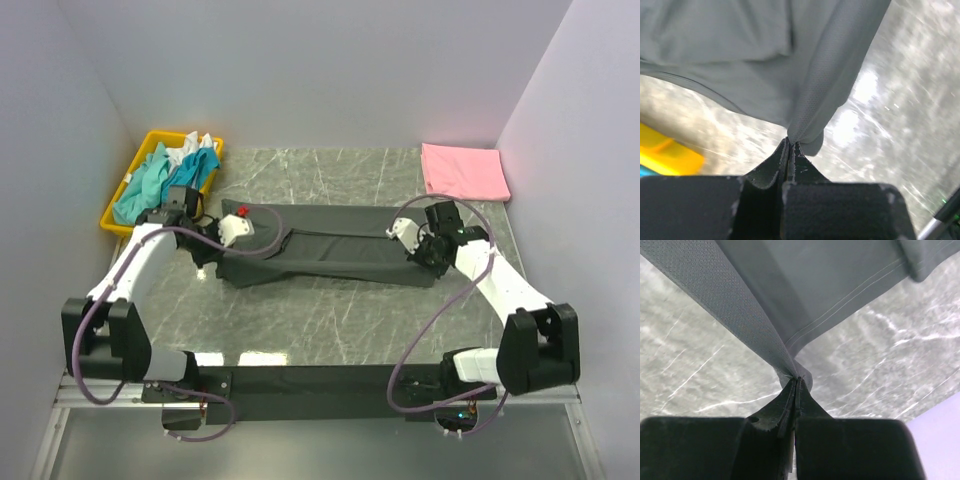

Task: Fold and stack the t-shirts
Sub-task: Fold the tshirt

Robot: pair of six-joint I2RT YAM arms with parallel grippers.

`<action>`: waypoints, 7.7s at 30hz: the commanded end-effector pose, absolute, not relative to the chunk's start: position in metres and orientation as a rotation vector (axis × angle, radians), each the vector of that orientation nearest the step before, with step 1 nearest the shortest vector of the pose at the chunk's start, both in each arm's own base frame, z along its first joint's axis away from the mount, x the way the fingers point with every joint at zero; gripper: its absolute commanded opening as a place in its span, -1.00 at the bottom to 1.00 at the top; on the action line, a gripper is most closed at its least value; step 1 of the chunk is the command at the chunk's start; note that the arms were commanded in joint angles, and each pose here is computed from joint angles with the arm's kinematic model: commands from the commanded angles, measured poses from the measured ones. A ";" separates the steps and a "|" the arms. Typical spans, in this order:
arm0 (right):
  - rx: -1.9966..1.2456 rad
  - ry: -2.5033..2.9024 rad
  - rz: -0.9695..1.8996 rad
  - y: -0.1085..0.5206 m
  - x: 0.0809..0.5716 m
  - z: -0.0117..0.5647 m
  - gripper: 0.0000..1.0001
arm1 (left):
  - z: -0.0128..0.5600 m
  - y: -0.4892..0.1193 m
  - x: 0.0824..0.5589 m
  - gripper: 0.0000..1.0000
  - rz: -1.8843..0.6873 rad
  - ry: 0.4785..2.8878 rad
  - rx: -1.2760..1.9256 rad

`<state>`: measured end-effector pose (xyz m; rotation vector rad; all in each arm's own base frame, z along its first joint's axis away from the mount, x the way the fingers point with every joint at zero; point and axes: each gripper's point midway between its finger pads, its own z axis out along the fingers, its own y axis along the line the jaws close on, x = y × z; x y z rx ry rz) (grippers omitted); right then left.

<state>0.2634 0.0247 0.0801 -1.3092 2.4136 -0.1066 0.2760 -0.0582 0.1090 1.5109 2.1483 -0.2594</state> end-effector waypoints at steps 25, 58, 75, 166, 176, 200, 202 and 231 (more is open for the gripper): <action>-1.278 2.412 -0.212 0.020 0.390 0.065 -1.00 | 0.088 -0.063 0.385 -0.99 -0.273 2.219 1.305; -0.974 2.488 -0.028 0.044 0.367 0.111 -0.07 | 0.072 -0.109 0.303 0.21 -0.158 2.211 1.343; -0.981 2.521 -0.024 0.039 0.367 0.099 -0.12 | 0.034 -0.099 0.298 0.03 -0.034 2.222 1.503; -0.703 2.740 0.154 0.021 0.403 0.035 -1.00 | 0.111 -0.078 0.419 0.26 -0.190 2.253 1.036; -0.636 2.687 0.122 -0.002 0.401 0.063 -1.00 | 0.104 -0.073 0.415 0.24 -0.218 2.291 0.983; -0.646 2.552 -0.051 0.008 0.445 0.101 -0.31 | 0.083 -0.125 0.351 0.13 -0.369 2.456 0.834; -0.704 2.587 -0.033 0.022 0.445 0.084 -0.37 | 0.068 -0.127 0.344 0.08 -0.331 2.505 0.821; -1.364 2.602 0.805 0.200 0.216 0.079 -0.60 | 0.099 -0.113 0.591 0.07 -0.219 2.332 0.633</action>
